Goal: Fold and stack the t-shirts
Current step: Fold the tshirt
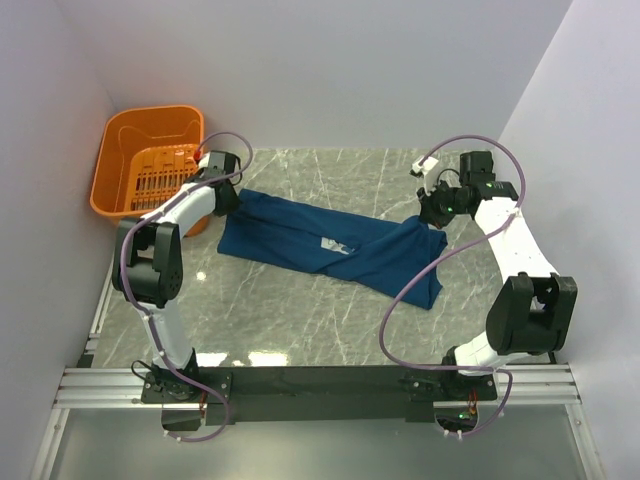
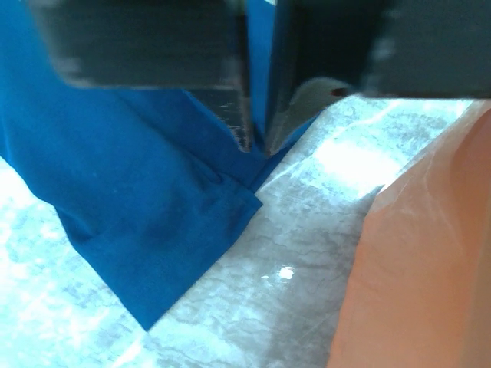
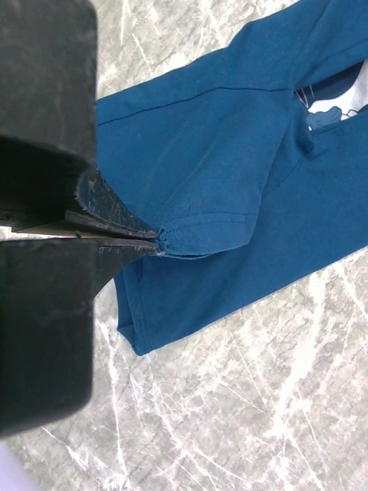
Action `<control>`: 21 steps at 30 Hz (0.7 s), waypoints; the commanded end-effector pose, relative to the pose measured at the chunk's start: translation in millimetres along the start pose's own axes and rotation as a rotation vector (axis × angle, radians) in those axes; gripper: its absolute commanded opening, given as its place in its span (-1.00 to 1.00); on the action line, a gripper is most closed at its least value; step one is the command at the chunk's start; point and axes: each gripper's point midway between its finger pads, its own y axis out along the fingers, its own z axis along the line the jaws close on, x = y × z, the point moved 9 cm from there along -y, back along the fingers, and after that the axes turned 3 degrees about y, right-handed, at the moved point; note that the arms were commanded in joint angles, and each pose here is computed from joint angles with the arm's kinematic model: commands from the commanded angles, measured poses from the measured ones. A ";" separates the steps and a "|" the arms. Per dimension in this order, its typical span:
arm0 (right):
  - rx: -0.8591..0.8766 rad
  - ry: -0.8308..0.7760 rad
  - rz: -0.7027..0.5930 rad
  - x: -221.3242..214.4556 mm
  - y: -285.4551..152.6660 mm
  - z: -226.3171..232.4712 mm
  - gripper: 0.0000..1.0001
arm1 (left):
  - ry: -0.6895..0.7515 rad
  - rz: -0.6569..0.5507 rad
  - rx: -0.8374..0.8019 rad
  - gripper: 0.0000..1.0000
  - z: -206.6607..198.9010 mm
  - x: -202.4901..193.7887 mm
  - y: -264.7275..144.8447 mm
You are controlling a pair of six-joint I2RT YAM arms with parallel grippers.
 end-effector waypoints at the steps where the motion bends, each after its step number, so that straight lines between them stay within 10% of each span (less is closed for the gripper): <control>1: -0.032 -0.037 -0.052 16.5 -6.3 -4.0 -1.00 | 0.035 0.073 -0.110 -0.53 -10.7 -6.7 0.0; 6: -0.016 -0.037 -0.036 15.5 -0.1 -3.0 -1.00 | 0.066 0.059 -0.282 0.13 -20.2 -0.3 -20.8; 21: -0.061 0.015 0.043 44.6 36.0 -28.7 -1.00 | 0.144 -0.006 -0.455 0.28 -3.0 -14.7 -78.5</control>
